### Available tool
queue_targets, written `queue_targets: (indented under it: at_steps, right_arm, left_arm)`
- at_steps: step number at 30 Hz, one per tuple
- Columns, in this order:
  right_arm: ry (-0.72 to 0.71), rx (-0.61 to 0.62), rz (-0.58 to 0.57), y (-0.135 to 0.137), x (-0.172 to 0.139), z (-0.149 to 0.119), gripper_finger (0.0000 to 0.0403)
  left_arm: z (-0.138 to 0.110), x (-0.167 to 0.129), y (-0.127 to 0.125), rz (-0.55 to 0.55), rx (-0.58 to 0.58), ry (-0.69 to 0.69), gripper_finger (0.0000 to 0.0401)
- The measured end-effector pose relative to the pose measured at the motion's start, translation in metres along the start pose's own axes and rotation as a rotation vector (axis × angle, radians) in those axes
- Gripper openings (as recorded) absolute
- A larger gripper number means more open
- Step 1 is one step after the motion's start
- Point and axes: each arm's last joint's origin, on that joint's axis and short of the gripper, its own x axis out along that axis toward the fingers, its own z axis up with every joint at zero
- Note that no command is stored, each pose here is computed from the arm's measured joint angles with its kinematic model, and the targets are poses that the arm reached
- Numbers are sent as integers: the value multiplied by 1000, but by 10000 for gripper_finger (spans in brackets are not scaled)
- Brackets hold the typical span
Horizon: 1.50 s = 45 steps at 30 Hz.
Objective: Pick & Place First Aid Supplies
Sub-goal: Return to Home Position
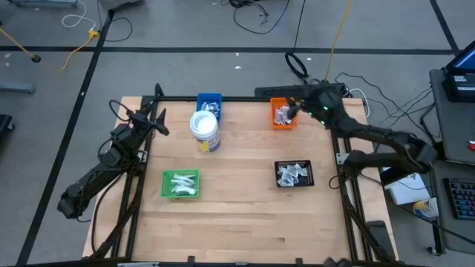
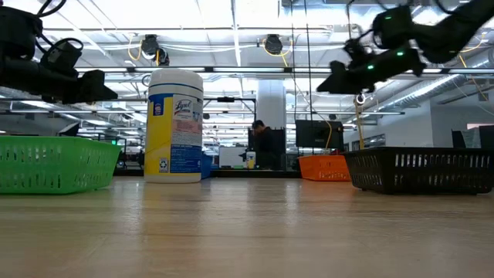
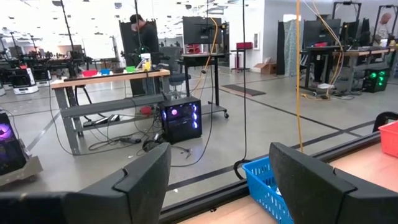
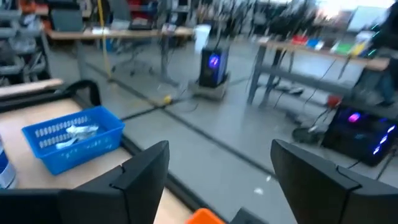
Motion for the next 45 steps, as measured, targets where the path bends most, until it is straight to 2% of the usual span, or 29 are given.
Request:
queue_targets:
  at_steps: [7, 15, 22, 31, 45]
  right_arm:
    - [-103, 7, -76, -17, -50, -17, 277]
    - [-141, 13, -107, -21, -80, -45, 278]
    - [-126, 13, -106, -18, -95, -80, 279]
    - [-164, 27, -108, -18, -101, -78, 275]
    - [16, 35, -96, -17, -113, -96, 273]
  left_arm:
    - [-1, 0, 0, -1, 2, 7, 274]
    - [-1, 1, 0, -2, 3, 12, 274]
    - [-1, 1, 0, -2, 4, 12, 274]
    - [-1, 1, 0, -2, 4, 12, 273]
    - [-1, 1, 0, -2, 4, 12, 273]
